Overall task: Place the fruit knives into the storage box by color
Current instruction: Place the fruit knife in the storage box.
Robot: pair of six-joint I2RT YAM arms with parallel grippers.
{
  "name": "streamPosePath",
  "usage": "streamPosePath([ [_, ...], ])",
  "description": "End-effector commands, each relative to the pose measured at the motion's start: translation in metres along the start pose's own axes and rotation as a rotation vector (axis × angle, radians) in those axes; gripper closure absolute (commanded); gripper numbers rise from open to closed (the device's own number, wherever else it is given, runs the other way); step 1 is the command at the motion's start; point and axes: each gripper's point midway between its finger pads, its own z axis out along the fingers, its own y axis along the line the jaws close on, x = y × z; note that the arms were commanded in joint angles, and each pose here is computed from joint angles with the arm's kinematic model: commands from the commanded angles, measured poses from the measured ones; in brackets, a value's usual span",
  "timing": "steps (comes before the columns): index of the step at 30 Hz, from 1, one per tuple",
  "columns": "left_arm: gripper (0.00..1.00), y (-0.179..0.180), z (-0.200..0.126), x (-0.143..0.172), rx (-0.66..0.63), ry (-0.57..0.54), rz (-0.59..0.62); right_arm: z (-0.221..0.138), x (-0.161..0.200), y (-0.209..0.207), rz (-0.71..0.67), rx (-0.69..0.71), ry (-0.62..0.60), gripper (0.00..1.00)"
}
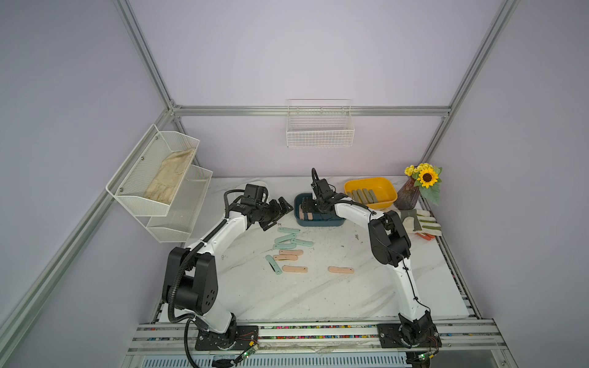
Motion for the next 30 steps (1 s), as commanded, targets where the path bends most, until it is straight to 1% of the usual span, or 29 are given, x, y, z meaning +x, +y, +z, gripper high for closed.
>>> streamPosePath([
  [1,0.0,-0.036,-0.025,-0.023,0.079,-0.077,0.057,0.013,0.013,-0.009,0.032,-0.013,0.04,0.24],
  [10,0.0,-0.035,-0.021,-0.024,0.074,-0.072,0.056,0.024,0.023,-0.012,0.059,-0.056,0.08,0.24],
  [18,0.0,-0.034,-0.018,-0.025,0.07,-0.071,0.054,0.03,0.029,-0.005,0.07,-0.111,0.11,0.25],
  [30,0.0,-0.032,-0.017,-0.026,0.062,-0.074,0.055,0.033,0.03,0.004,0.094,-0.162,0.12,0.27],
])
